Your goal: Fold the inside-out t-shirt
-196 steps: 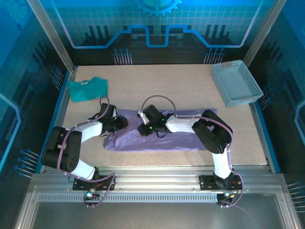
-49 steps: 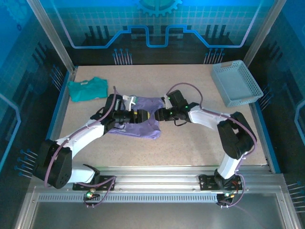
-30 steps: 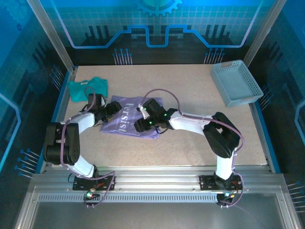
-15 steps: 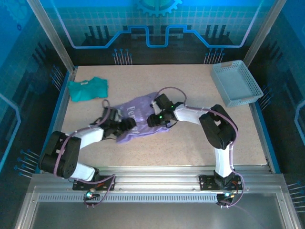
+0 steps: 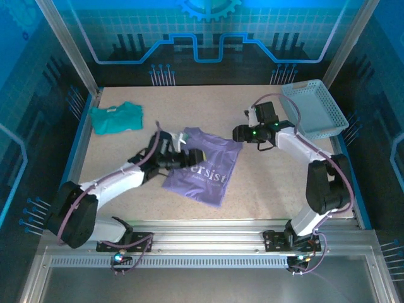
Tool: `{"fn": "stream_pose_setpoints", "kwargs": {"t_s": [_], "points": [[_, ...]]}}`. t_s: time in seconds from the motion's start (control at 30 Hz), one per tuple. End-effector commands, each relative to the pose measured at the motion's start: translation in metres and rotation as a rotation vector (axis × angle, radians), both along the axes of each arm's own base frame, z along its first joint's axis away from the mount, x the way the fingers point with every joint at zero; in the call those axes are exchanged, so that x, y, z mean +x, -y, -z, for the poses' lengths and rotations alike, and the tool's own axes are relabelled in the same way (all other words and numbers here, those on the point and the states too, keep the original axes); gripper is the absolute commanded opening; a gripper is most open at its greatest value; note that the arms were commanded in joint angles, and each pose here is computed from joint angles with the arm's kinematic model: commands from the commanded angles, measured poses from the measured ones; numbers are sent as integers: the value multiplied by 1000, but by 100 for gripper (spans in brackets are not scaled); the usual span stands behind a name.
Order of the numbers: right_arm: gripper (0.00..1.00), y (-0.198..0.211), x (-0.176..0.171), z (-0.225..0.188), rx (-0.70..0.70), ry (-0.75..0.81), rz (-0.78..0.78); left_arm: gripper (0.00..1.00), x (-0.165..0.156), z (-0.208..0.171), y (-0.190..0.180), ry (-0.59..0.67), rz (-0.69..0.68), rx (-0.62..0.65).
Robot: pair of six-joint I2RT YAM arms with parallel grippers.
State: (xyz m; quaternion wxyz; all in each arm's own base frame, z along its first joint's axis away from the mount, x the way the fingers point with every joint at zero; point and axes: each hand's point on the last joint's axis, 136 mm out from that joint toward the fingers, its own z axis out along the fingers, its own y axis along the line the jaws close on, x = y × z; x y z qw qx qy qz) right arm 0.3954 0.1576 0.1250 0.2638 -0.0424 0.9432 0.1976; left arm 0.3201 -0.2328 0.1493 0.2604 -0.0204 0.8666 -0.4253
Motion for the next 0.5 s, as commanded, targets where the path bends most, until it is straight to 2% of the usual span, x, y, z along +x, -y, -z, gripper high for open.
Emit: {"fn": "stream_pose_setpoints", "kwargs": {"t_s": [0.0, 0.2, 0.37, 0.47], "points": [[65, 13, -15, 35, -66, -98, 31, 75, 43, 17, -37, 0, -87, 111], [74, 2, -5, 58, -63, -168, 36, 85, 111, 45, -58, -15, -95, 234], [74, -14, -2, 84, -88, -224, 8, 85, 137, 77, -52, -76, -18, 324], [72, -15, -2, 96, -103, -245, 13, 85, 144, 88, -45, -102, 30, 324]]}}
